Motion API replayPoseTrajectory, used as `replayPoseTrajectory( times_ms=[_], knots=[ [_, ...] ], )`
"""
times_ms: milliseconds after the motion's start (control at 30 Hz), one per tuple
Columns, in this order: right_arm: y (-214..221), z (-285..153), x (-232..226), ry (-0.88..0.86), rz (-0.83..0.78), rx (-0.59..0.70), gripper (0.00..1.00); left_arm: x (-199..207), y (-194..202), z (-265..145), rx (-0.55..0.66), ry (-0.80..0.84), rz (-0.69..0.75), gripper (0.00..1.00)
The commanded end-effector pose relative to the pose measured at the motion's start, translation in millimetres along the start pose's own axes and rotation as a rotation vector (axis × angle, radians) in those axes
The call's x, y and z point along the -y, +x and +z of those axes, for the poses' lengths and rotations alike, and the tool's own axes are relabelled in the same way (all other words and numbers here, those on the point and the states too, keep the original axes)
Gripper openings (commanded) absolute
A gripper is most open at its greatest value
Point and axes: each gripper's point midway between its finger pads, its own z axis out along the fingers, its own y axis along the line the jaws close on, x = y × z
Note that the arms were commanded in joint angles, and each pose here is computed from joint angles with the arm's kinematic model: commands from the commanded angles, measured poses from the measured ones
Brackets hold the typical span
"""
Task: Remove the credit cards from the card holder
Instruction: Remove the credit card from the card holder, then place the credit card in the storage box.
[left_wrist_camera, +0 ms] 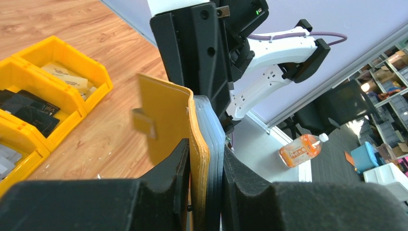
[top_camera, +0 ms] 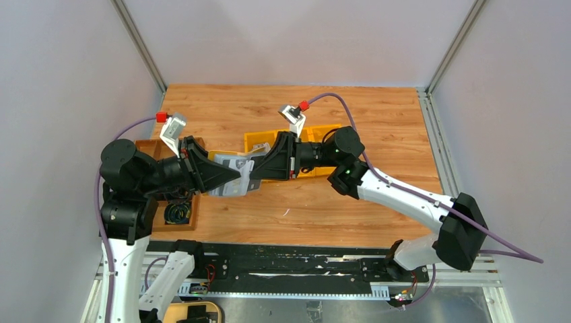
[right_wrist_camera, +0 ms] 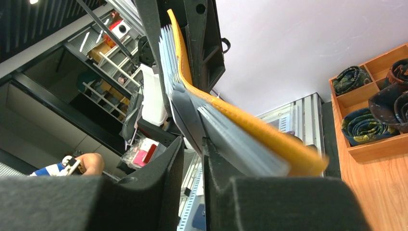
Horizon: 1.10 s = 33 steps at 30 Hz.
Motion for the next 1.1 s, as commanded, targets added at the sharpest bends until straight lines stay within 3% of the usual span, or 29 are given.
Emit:
replayPoseTrajectory(
  times_ms=[0, 133, 300, 367, 467, 500, 800, 933, 1067],
  knots=[
    [-9.8, 2.3, 14.4, 0.044, -0.007, 0.056, 0.31, 24.9, -3.5, -4.7, -0.006, 0.061, 0.060, 0.00],
    [-14.9, 15.0, 8.1, -0.002, -0.003, 0.054, 0.38, 25.2, -5.5, -4.3, 0.002, 0.061, 0.054, 0.00],
    [-18.8, 20.4, -2.9, -0.054, -0.012, 0.046, 0.33, 25.1, -4.4, -5.1, 0.002, 0.054, 0.061, 0.00],
    [-18.6, 20.7, -6.1, -0.066, -0.013, 0.041, 0.26, 22.3, -3.8, -4.9, 0.003, 0.042, 0.062, 0.00],
    [-15.5, 15.9, -4.4, -0.060, -0.010, 0.035, 0.03, 17.2, -4.4, -4.7, 0.004, 0.015, 0.067, 0.00],
    [-16.2, 12.5, -3.6, -0.055, -0.012, 0.037, 0.00, 15.5, -4.3, -4.9, 0.002, 0.004, 0.072, 0.00],
    [-15.1, -47.9, 23.1, 0.081, -0.033, 0.032, 0.00, 14.4, -9.9, -6.7, 0.010, -0.033, 0.113, 0.00],
    [-16.1, -93.0, 48.7, 0.259, -0.052, -0.014, 0.00, 12.3, -10.3, -7.0, 0.003, -0.044, 0.132, 0.00],
    [-35.4, -156.8, 94.9, 0.598, -0.073, 0.018, 0.00, 7.0, -12.2, -9.4, 0.012, -0.086, 0.193, 0.00]
  ],
)
